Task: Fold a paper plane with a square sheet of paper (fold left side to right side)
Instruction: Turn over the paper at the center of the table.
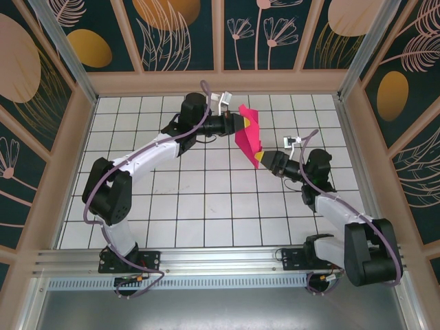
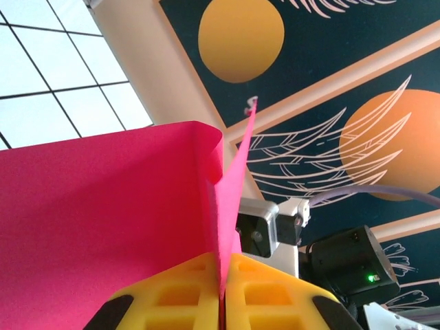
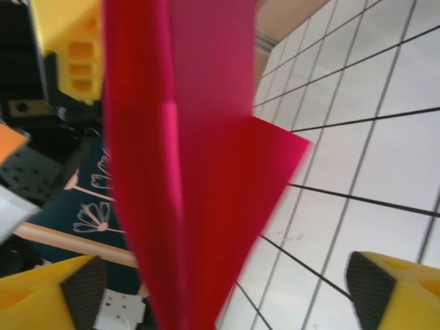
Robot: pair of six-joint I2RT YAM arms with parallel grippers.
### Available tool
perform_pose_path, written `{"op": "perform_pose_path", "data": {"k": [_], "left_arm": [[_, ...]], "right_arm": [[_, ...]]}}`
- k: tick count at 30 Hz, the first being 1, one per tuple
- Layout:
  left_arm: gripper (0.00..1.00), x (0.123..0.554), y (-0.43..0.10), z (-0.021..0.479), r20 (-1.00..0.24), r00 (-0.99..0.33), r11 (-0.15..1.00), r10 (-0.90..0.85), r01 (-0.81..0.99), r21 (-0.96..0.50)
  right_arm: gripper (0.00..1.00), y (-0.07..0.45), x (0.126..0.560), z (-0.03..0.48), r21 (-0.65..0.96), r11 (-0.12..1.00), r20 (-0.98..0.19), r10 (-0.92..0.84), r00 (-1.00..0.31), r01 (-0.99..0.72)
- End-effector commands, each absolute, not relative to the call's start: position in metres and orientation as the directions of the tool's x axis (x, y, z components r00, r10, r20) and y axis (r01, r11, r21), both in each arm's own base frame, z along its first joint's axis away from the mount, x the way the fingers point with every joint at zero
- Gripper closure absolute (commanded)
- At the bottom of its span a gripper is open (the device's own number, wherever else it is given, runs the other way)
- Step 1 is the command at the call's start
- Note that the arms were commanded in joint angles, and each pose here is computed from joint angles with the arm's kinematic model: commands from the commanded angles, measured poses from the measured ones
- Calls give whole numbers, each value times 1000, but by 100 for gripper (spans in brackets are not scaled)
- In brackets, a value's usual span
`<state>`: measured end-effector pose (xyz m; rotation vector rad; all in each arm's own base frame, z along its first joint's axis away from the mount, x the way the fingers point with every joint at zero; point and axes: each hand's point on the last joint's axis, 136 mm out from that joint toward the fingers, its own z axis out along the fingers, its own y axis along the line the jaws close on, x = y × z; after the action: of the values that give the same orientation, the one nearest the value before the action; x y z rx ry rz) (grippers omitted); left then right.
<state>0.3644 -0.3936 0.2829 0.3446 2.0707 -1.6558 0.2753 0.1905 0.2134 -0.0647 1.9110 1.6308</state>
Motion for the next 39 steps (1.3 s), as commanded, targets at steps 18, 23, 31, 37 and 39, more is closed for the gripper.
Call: {"op": "perform_pose_path", "data": {"k": [18,23,31,37,39], "left_arm": [[63,361,-384,272,-526,-847,301,-72,484,-822],[47,381,-334,275,-581,-797,462,-162,459,-759],[39,384,-225,286,-752,-584,791,-306,284,-542],[37,365,-175,309,-800,-441,839,-406,167,-518],[37,358,-157,315,-810,-392,849,-436,118,-514]], "right_arm": [[95,195,283,238,811,312,-581,332,-743,-495],[100,178,296,222,738,522,-629,306,-715,-426],[100,141,311,192,200,971,-731,60,-679,-129],[100,152,304,175,-283,959,-673,-189,-715,13],[100,160,303,162,-424,905,-618,-266,-740,29]]}}
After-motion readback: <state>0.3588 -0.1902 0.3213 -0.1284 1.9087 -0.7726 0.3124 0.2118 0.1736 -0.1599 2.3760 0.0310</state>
